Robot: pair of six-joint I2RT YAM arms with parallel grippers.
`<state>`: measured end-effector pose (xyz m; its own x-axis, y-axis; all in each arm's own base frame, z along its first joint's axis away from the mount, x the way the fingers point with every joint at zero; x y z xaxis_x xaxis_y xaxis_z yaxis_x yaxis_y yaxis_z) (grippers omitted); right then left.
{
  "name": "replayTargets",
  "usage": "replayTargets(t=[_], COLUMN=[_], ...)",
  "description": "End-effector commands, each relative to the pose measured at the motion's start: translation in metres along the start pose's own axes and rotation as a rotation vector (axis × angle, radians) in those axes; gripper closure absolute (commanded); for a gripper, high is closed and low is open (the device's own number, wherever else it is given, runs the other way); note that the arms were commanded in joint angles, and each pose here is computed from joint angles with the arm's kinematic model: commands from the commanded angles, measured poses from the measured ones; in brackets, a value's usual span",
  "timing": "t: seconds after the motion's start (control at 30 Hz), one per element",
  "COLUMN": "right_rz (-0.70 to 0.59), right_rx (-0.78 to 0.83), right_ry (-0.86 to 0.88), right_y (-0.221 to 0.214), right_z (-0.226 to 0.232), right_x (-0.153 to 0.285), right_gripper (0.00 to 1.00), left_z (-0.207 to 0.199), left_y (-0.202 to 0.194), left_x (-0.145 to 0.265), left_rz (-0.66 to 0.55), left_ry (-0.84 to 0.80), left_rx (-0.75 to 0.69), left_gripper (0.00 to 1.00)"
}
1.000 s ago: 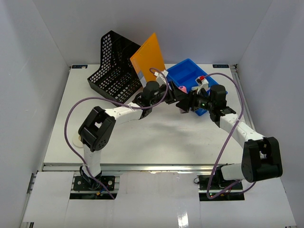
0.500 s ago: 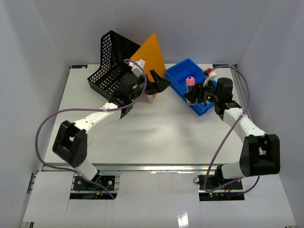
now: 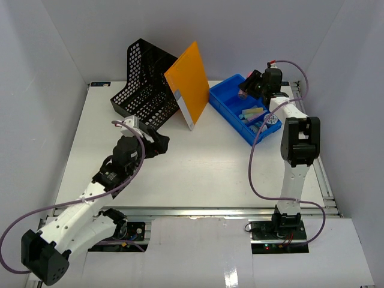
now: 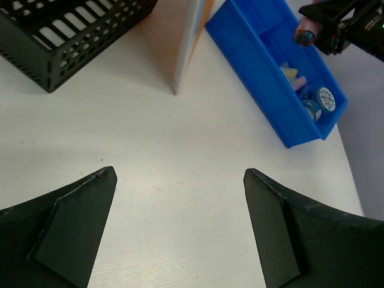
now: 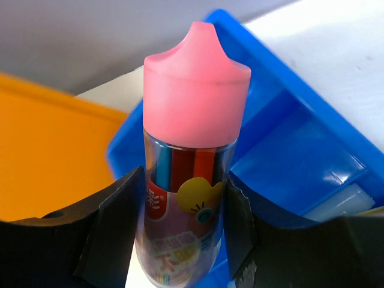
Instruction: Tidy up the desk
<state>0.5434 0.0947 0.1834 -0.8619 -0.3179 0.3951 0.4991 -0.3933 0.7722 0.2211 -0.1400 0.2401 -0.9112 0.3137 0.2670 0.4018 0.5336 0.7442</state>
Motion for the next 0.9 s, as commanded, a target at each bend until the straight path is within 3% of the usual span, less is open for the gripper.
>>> replayTargets(t=[0.0,0.1,0.3,0.4,0.67,0.87], right_rz=[-0.077,-0.056,-0.02,-0.02,-0.014,-0.105], right_rx=[-0.136,-0.151,-0.161,-0.159,-0.152,0.031], right_ry=[-0.033,-0.023,-0.001,0.005,0.046,0.087], right_y=[0.025,0.018,0.005,0.007,0.016,0.036], right_z=[0.003,0.0,-0.005,-0.003,0.009,0.037], right_x=[-0.01,-0.019,-0.029,-0.024,0.019,0.098], right_gripper=[0.84,0.75,0.31,0.21,0.15,0.16], left_z=[0.031,0.042,0.052,0.053,0.056,0.072], left_y=[-0.001,-0.008,-0.016,-0.021,-0.027,-0.022], left_x=[0.026,0.031,0.032,0.026,0.012,-0.01], left_rz=[-0.077,-0.075,-0.061,-0.016,0.053,0.134], left_ry=[0.145,0.179,0.265,0.309,0.405,0.45], left_rx=[0.049,0.074,0.132,0.134,0.135,0.16], left_gripper=[0.02,0.02,0.02,0.02,0.02,0.02])
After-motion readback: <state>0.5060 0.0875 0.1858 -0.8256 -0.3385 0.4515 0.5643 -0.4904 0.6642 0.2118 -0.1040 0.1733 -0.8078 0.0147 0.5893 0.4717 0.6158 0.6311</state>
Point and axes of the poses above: each gripper's point midway between its finger pads, its own x axis back along the fingers, its own z axis along the line the jaws close on, y = z × x, the point moved 7 cm from there along x, back along the fingers, and after that the axes turned 8 degrees about x, right-handed, at the moved point
